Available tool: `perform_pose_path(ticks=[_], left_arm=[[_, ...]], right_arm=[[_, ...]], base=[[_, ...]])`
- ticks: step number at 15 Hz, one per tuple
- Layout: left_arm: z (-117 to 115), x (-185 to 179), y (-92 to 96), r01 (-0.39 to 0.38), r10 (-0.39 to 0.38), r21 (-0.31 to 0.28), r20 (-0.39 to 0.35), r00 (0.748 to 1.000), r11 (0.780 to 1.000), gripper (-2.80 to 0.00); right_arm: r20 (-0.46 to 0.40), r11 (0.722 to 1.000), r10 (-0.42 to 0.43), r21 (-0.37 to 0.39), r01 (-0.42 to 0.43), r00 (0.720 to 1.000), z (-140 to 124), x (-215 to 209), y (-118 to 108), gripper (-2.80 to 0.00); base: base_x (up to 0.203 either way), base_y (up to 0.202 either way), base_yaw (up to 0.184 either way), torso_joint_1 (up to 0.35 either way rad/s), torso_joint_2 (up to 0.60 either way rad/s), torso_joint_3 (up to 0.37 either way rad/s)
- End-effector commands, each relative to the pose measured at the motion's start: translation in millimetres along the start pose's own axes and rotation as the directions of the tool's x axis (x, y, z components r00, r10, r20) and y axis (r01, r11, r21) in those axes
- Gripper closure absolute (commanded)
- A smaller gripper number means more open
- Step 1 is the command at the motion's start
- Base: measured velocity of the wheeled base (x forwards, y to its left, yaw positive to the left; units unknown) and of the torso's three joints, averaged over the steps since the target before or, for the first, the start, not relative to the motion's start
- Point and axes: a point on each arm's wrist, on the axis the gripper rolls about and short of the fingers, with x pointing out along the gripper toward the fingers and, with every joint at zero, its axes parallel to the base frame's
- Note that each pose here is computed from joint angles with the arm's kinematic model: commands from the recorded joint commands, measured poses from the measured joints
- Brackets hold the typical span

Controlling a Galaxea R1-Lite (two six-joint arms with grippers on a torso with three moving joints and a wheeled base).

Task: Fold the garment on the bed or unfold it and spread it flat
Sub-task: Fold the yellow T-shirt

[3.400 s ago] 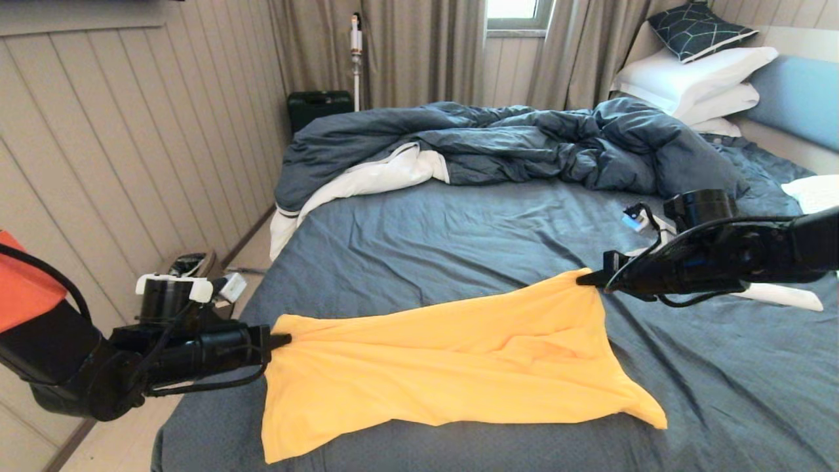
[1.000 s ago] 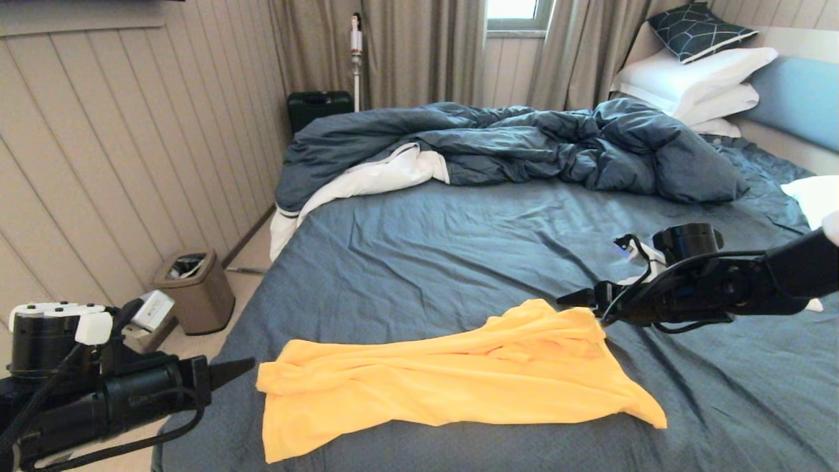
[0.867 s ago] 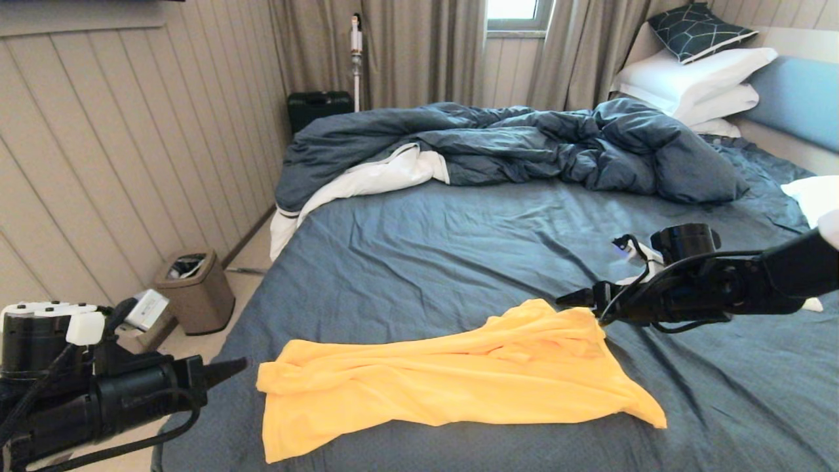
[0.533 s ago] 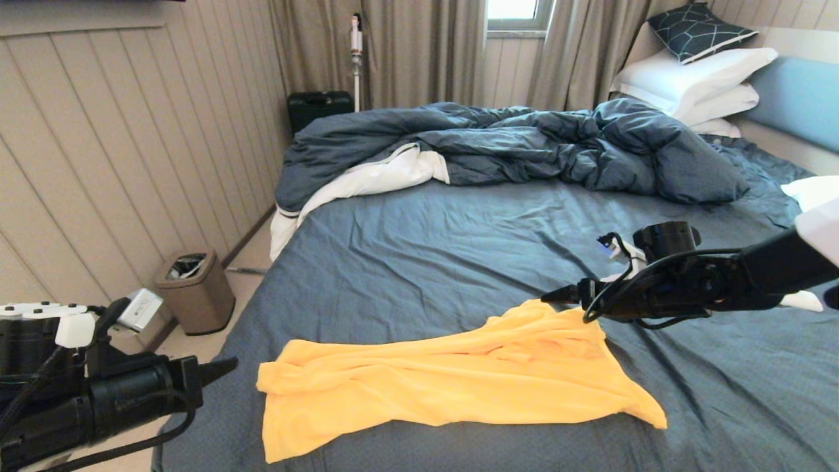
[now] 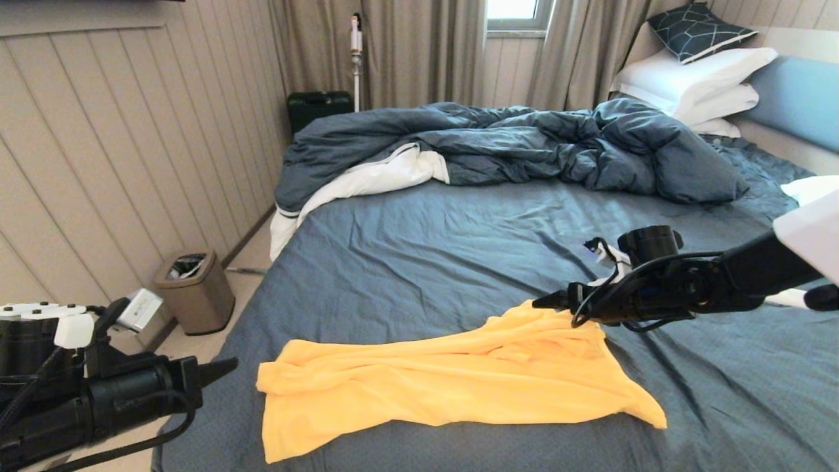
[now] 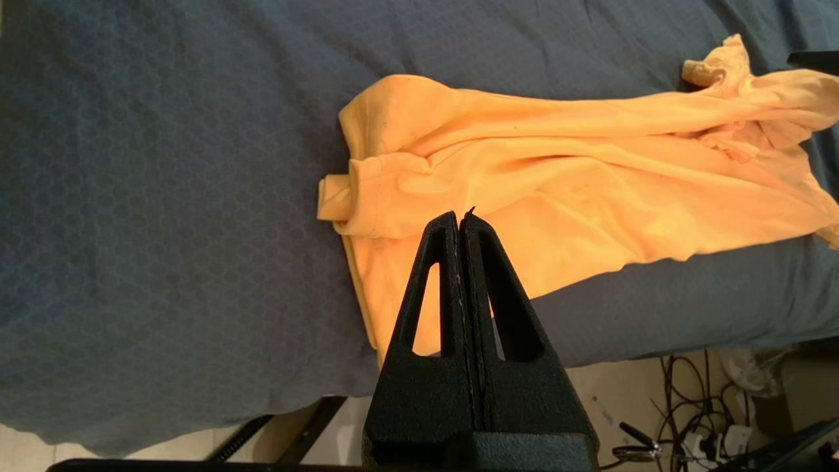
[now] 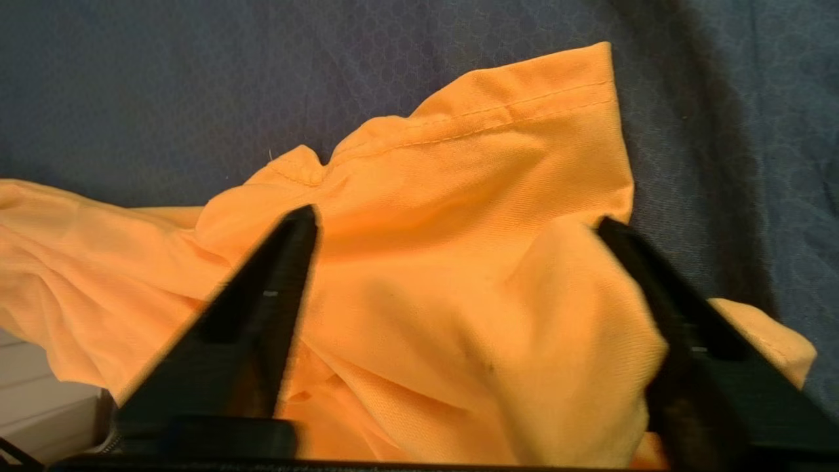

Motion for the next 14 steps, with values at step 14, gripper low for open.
perform_pose_path(ticks=[14], left_arm=[[-6.1,-7.8,-1.9,0.017,-0.017,-0.001,0.004,1.0,1.0,0.0]], right_arm=[[0.023,0.999,0.015,-0.042,-0.014,1.0,-17.5,-47.3,28.0,0.0]], base=[[0.0,0.0,0.0,0.0,0.0,0.0]])
